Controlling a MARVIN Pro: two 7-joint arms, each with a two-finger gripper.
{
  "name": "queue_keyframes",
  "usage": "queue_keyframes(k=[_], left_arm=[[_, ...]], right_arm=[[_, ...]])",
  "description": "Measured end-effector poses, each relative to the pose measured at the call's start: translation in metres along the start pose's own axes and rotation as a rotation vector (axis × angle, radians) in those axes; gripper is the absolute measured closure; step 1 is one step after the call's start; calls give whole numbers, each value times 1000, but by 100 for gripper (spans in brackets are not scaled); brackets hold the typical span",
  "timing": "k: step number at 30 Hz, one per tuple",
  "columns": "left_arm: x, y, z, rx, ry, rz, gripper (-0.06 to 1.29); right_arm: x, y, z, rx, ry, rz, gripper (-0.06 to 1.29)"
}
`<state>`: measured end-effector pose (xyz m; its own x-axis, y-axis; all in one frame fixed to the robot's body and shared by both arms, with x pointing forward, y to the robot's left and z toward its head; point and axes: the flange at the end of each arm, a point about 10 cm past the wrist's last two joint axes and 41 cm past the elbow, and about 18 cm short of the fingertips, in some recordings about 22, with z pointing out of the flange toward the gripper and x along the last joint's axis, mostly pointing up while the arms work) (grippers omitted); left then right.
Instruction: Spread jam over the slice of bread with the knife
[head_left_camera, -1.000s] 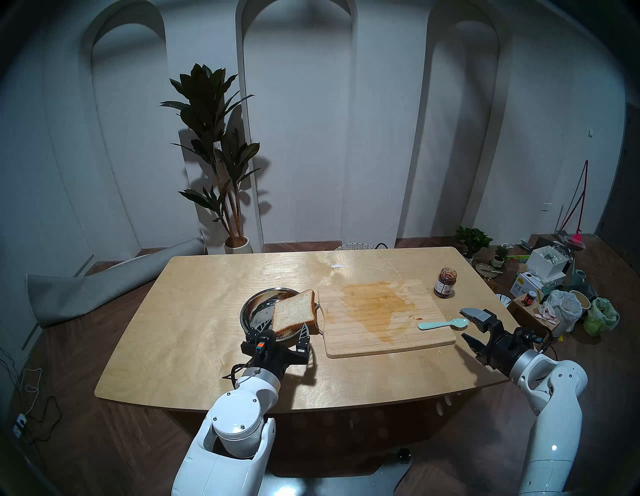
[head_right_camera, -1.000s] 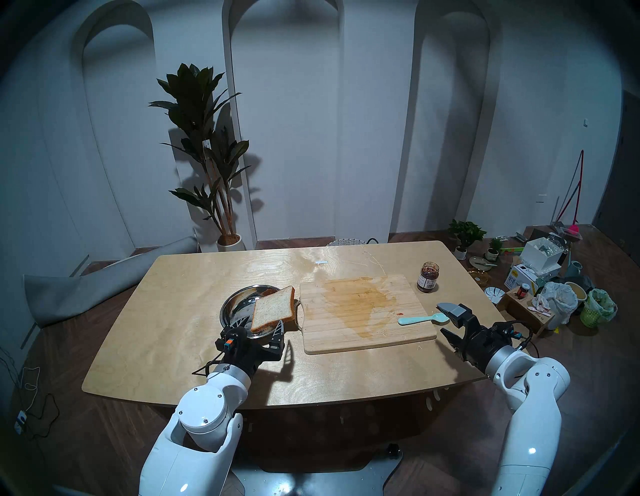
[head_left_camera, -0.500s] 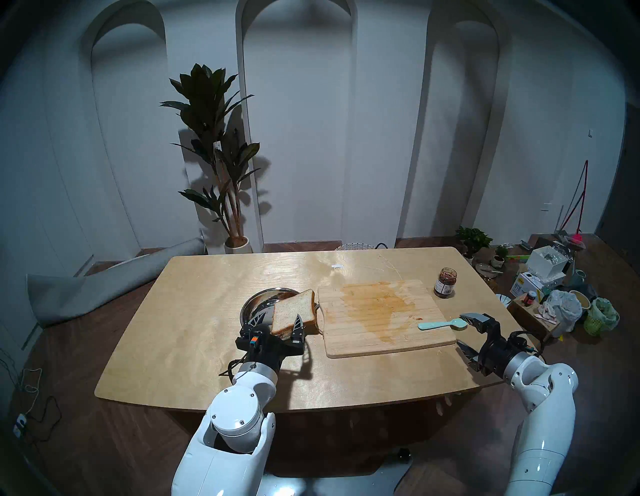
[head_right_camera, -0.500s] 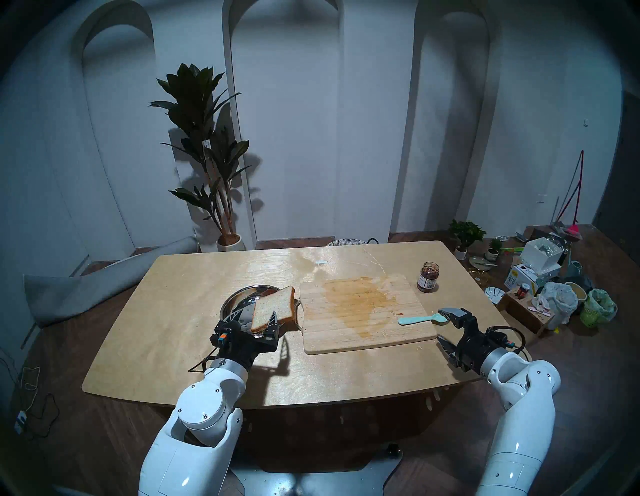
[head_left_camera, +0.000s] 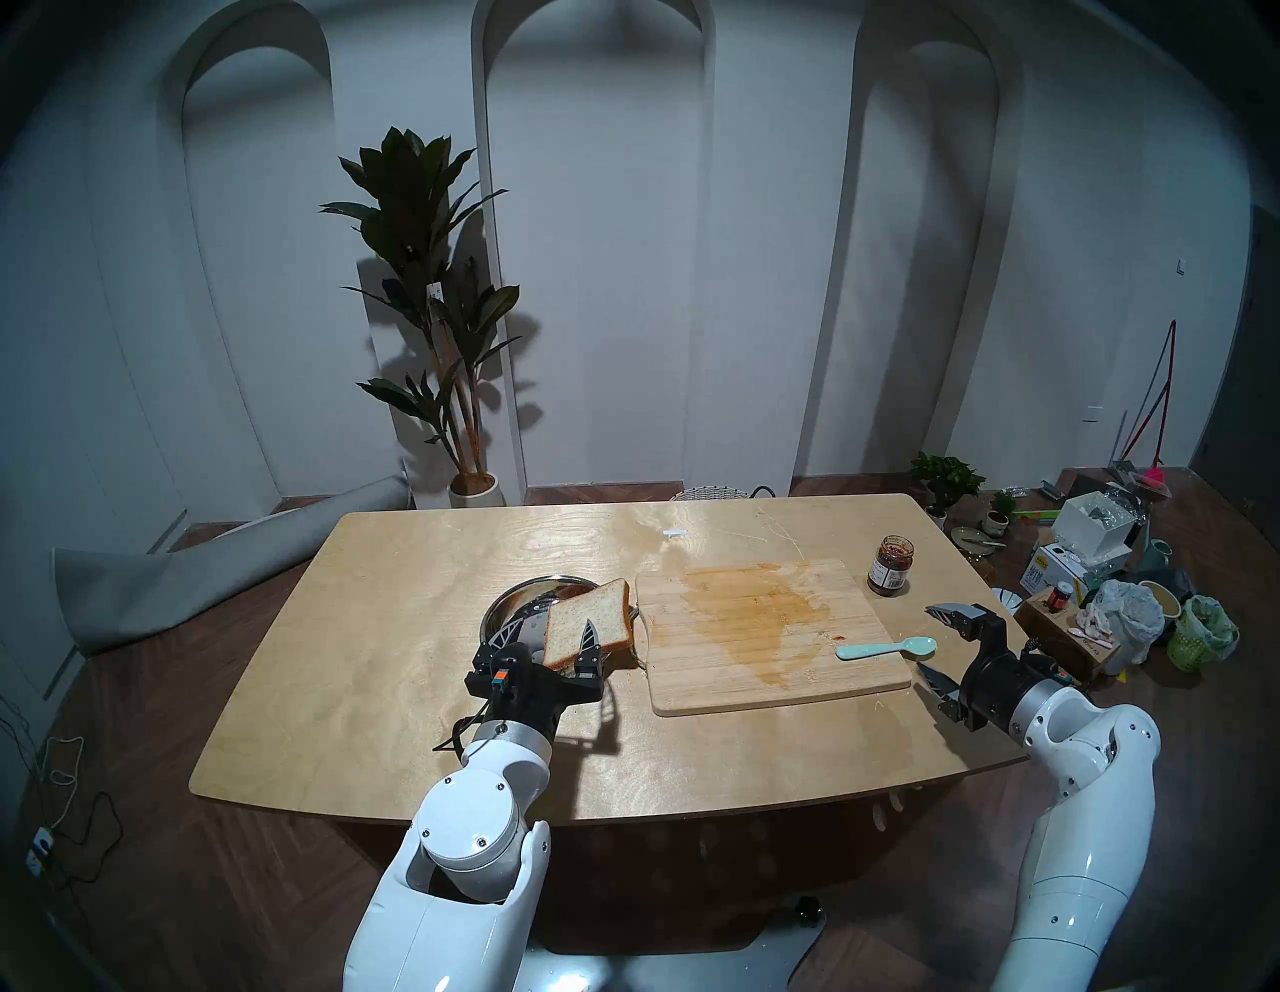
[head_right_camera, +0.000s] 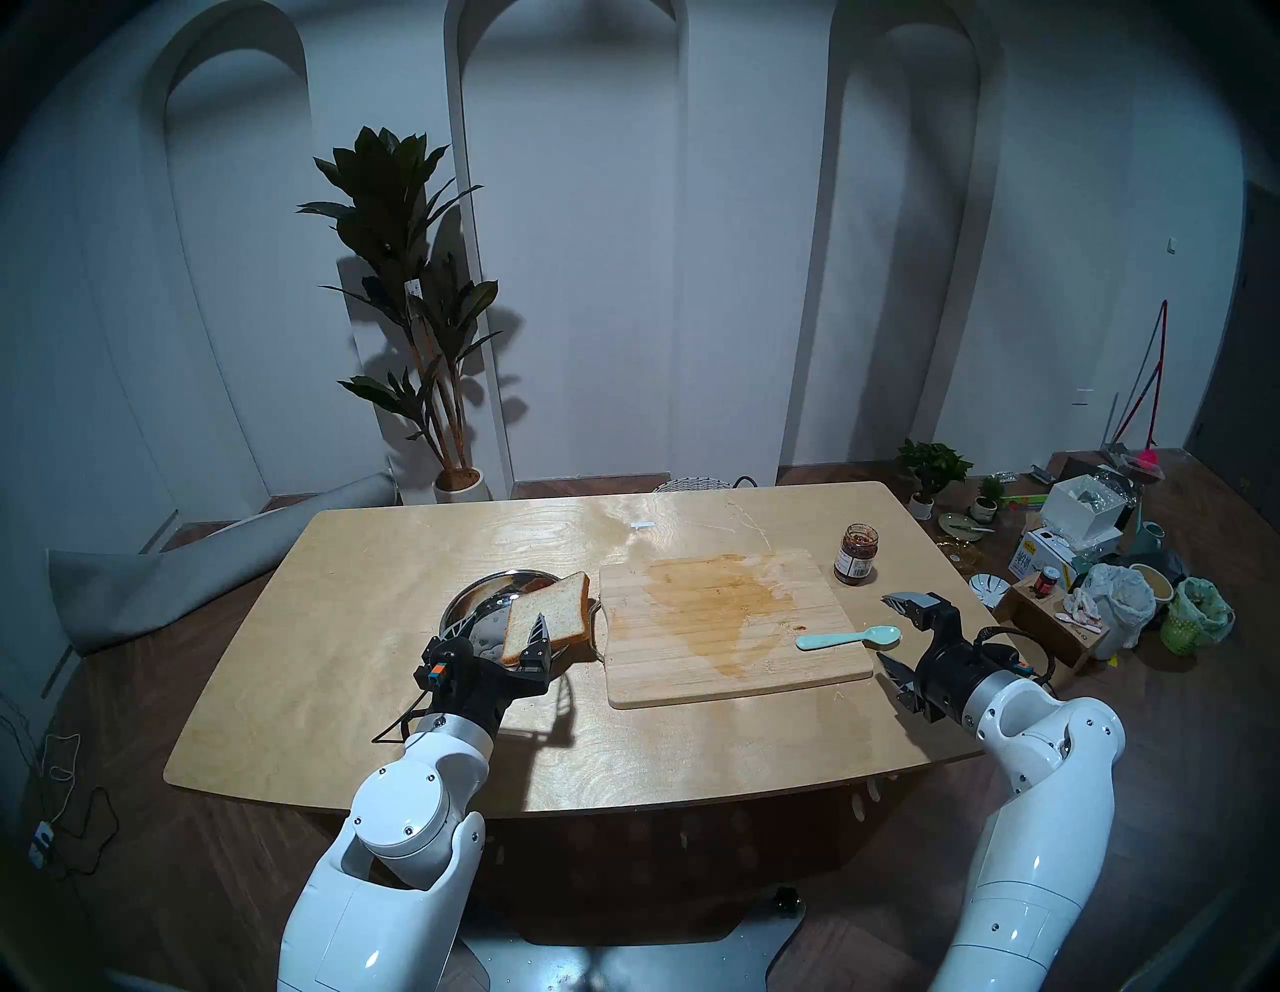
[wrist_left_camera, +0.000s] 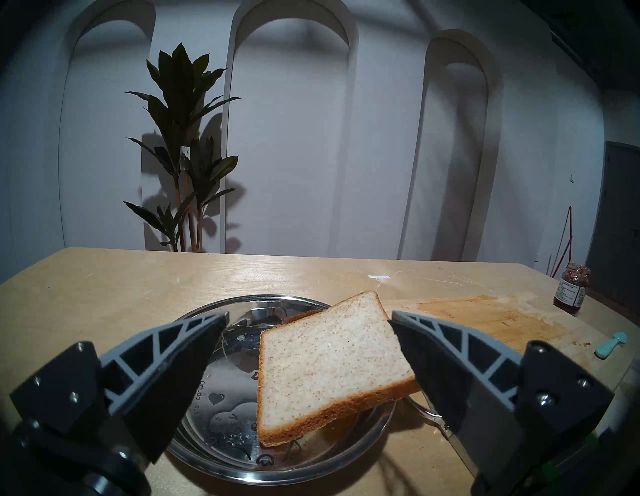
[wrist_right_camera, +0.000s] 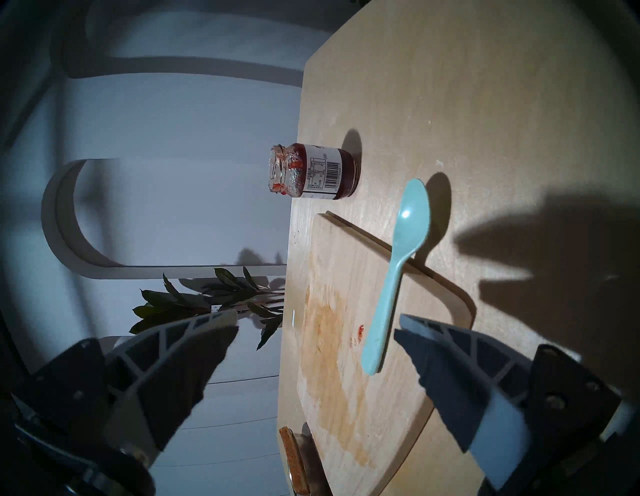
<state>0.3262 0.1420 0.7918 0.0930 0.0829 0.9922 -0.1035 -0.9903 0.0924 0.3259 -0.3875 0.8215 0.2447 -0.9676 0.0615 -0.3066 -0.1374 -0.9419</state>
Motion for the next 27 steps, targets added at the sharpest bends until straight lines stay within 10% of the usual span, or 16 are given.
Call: queue_keyframes(k=[27], left_arm=[[-5,7,3,-18,-13,8,0]], right_arm=[[15,20,22,-28,75,12,0]])
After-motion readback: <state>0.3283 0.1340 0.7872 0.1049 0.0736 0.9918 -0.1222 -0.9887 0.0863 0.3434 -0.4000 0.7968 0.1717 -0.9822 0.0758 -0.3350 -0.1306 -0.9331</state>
